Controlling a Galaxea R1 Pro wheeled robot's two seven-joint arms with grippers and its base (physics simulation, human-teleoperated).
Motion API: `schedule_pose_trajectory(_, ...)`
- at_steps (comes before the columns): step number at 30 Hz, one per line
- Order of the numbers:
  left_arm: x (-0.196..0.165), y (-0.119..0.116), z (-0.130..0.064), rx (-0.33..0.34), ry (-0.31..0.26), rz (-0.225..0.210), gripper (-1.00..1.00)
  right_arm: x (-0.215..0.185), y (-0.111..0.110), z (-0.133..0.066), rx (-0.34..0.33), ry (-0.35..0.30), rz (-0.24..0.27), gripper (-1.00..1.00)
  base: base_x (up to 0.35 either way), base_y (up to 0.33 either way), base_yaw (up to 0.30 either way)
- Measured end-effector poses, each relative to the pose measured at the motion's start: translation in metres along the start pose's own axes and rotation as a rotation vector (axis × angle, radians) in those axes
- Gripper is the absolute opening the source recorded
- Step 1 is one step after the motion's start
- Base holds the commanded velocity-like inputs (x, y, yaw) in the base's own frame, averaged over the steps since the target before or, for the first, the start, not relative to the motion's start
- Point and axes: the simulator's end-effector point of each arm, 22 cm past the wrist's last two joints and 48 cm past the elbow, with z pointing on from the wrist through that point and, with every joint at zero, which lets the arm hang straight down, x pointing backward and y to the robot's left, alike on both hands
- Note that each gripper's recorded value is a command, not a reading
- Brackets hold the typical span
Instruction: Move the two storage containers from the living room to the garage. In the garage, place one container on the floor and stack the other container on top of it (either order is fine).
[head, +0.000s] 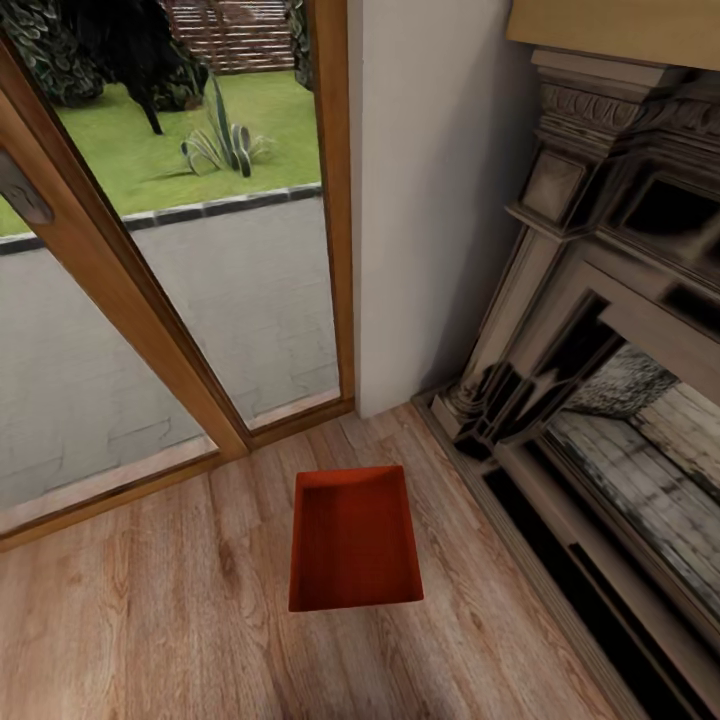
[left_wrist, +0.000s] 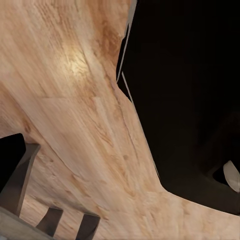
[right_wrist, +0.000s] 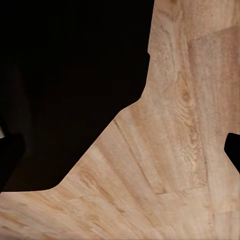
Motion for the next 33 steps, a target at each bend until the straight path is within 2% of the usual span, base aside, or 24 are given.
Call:
schedule_pose_trajectory(1,-0.011,0.003,0.000,-0.004,-0.035,-0.010,1.00,0.000,-0.004,0.000,0.008,0.003,0.006,1.00,0.000,0.000,0.000)
schedule_pose_trajectory(3,-0.020,0.010,0.000,-0.016,-0.064,-0.019,1.00,-0.006,-0.008,0.000,0.017,-0.008,0.011,1.00,0.000,0.000,0.000)
schedule_pose_trajectory(4,-0.050,0.024,-0.003,-0.031,-0.104,-0.041,1.00,-0.039,-0.036,-0.001,0.130,-0.040,0.026,1.00,0.000,0.000,0.000)
schedule_pose_trajectory(5,-0.119,0.014,-0.021,-0.002,-0.234,-0.057,1.00,-0.123,-0.038,-0.010,0.149,-0.192,0.039,1.00,0.000,0.000,0.000)
schedule_pose_trajectory(6,-0.133,0.012,-0.026,0.005,-0.254,-0.059,1.00,-0.198,-0.036,-0.028,0.150,-0.330,0.047,1.00,0.000,0.000,0.000)
schedule_pose_trajectory(8,-0.153,0.008,-0.033,0.015,-0.262,-0.057,1.00,-0.230,-0.044,-0.036,0.175,-0.363,0.059,1.00,0.000,0.000,0.000)
schedule_pose_trajectory(10,-0.197,-0.001,-0.050,0.034,-0.295,-0.061,1.00,-0.297,-0.053,-0.057,0.200,-0.436,0.073,1.00,0.000,0.000,0.000)
schedule_pose_trajectory(12,-0.227,-0.008,-0.062,0.046,-0.324,-0.066,1.00,-0.333,-0.057,-0.070,0.207,-0.471,0.080,1.00,0.000,0.000,0.000)
schedule_pose_trajectory(16,-0.278,-0.021,-0.086,0.067,-0.378,-0.078,1.00,-0.381,-0.058,-0.091,0.210,-0.530,0.090,1.00,0.000,0.000,0.000)
schedule_pose_trajectory(20,-0.339,-0.041,-0.121,0.099,-0.446,-0.090,1.00,-0.429,-0.055,-0.117,0.205,-0.598,0.095,1.00,0.000,0.000,0.000)
schedule_pose_trajectory(21,-0.359,-0.052,-0.136,0.114,-0.474,-0.092,1.00,-0.449,-0.047,-0.129,0.194,-0.627,0.096,1.00,0.000,0.000,0.000)
schedule_pose_trajectory(22,-0.366,-0.055,-0.142,0.120,-0.485,-0.093,1.00,-0.456,-0.043,-0.133,0.187,-0.637,0.098,1.00,0.000,0.000,0.000)
schedule_pose_trajectory(23,-0.382,-0.066,-0.155,0.136,-0.514,-0.094,1.00,-0.471,-0.026,-0.142,0.165,-0.660,0.095,1.00,0.000,0.000,0.000)
schedule_pose_trajectory(24,-0.386,-0.070,-0.160,0.143,-0.525,-0.095,1.00,-0.475,-0.018,-0.145,0.154,-0.667,0.095,1.00,0.000,0.000,0.000)
schedule_pose_trajectory(26,-0.401,-0.086,-0.176,0.170,-0.563,-0.094,1.00,-0.487,0.016,-0.154,0.109,-0.698,0.090,1.00,0.000,0.000,0.000)
schedule_pose_trajectory(31,-0.410,-0.132,-0.201,0.226,-0.630,-0.064,1.00,-0.500,0.075,-0.169,0.032,-0.751,0.080,1.00,0.000,0.000,0.000)
schedule_pose_trajectory(33,-0.417,-0.139,-0.210,0.228,-0.677,-0.053,1.00,-0.501,0.084,-0.171,0.023,-0.760,0.074,1.00,0.000,0.000,0.000)
